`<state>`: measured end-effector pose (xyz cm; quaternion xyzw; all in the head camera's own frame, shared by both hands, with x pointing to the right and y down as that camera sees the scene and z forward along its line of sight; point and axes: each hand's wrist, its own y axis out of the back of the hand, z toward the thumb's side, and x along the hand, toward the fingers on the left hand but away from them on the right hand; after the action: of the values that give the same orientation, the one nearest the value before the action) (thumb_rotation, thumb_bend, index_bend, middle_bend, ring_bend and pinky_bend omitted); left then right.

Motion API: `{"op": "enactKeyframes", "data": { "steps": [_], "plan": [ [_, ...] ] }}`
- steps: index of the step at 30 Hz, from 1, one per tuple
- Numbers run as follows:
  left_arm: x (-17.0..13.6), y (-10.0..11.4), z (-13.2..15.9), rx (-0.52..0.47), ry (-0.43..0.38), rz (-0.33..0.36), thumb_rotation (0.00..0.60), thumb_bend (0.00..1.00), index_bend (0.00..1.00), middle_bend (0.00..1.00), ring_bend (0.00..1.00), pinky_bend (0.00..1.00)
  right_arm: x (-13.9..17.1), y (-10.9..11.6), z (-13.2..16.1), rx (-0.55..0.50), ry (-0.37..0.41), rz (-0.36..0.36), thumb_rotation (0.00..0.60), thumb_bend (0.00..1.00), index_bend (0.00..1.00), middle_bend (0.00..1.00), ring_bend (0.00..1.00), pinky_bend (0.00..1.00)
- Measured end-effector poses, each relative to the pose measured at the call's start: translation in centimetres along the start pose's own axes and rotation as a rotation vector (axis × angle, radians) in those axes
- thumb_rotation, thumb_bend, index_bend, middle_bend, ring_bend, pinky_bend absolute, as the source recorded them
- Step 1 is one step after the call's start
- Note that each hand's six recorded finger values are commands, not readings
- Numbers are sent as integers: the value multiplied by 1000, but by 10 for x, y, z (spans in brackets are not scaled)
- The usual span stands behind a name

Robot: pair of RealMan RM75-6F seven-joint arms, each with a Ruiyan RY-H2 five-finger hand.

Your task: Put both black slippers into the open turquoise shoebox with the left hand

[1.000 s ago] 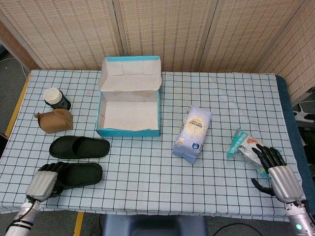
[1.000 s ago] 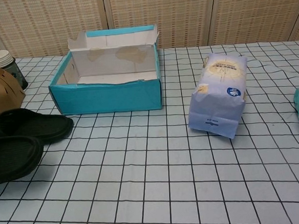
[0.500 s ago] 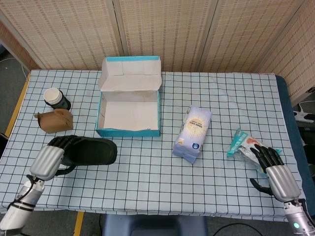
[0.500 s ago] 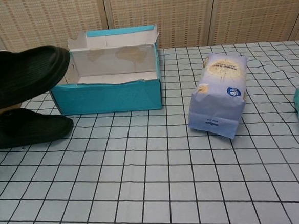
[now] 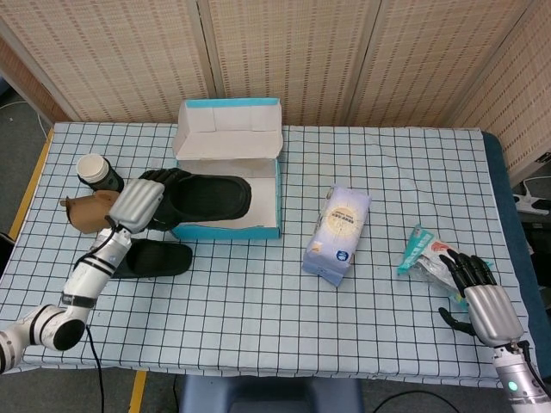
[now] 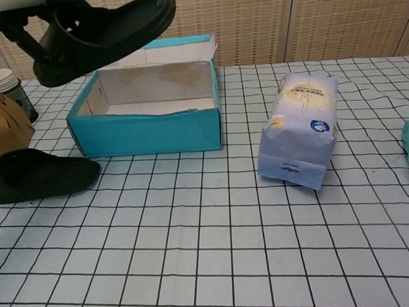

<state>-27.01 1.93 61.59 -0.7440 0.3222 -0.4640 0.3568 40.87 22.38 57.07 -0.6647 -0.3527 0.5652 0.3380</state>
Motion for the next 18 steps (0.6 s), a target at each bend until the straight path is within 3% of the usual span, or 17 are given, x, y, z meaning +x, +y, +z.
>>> {"op": "enactKeyframes", "data": {
  "steps": [9,18],
  "plan": [
    [61,-14,24,-115,-42,-1,600,553,465,557,533,554,-4,-4,-4,9,-27,13,600,181,0,0,0,0],
    [98,-40,23,-144,-25,-36,600,554,460,547,518,541,-6,-9,-6,13,-35,32,600,180,0,0,0,0]
  ]
}}
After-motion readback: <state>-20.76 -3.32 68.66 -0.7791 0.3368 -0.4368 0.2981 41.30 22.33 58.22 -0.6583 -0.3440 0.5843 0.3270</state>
